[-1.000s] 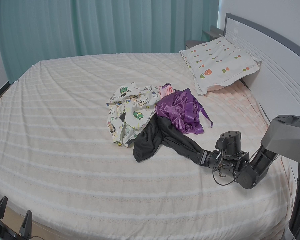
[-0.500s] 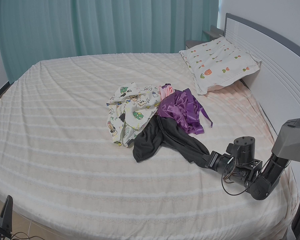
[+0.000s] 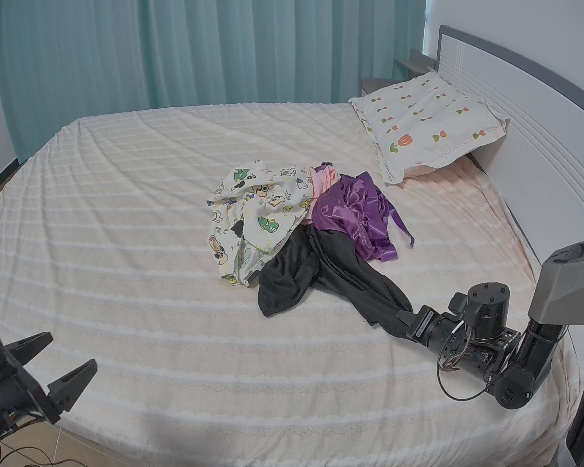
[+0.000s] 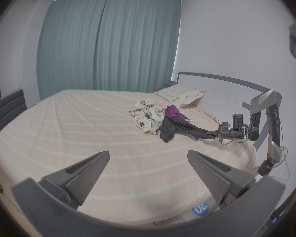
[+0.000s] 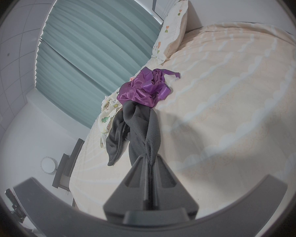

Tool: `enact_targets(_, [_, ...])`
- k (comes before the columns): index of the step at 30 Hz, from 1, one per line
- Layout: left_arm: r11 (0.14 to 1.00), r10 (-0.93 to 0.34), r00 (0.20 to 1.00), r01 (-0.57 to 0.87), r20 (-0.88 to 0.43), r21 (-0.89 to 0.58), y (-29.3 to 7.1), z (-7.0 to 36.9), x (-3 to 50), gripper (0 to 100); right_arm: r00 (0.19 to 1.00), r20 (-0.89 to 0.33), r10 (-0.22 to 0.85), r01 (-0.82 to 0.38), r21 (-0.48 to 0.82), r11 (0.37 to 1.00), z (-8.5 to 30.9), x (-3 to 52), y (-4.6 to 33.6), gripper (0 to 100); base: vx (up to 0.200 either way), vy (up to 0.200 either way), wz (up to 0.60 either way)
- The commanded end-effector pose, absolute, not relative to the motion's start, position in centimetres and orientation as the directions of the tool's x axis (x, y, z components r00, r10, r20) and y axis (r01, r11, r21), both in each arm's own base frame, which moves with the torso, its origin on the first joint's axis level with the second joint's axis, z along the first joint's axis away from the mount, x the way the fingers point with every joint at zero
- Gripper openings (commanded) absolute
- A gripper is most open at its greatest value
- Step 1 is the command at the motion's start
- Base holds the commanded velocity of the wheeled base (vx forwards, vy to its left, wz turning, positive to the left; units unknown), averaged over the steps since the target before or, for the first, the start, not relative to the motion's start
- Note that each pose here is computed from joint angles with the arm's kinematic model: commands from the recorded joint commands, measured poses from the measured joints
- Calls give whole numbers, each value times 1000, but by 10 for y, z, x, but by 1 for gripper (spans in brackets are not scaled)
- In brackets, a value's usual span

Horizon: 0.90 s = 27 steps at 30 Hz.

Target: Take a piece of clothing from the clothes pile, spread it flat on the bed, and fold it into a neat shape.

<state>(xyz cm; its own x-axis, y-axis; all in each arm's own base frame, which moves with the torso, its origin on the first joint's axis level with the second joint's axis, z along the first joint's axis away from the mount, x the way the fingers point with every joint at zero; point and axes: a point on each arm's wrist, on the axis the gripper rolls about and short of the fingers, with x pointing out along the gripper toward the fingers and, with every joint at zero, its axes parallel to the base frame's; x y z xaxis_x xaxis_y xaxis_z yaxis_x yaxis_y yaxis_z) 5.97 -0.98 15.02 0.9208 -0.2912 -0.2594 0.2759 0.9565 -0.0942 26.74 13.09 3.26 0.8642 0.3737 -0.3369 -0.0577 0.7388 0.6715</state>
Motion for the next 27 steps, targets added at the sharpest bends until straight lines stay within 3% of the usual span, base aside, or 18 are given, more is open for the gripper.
enact_targets(1, [909,-414,762,321,-498,-264,-45,114,154,100,862,-338,378,-48,688,724,29,257,125,0,0,0,0])
enact_targets(13, [932,-333,783,189,-525,-310,-129,55,255,100,863,-337,376,-46,689,723,25,259,124,0,0,0,0])
enact_targets(27, [932,-329,802,192,-498,-307,-201,15,341,100,859,-350,375,-38,685,727,21,260,125,0,0,0,0])
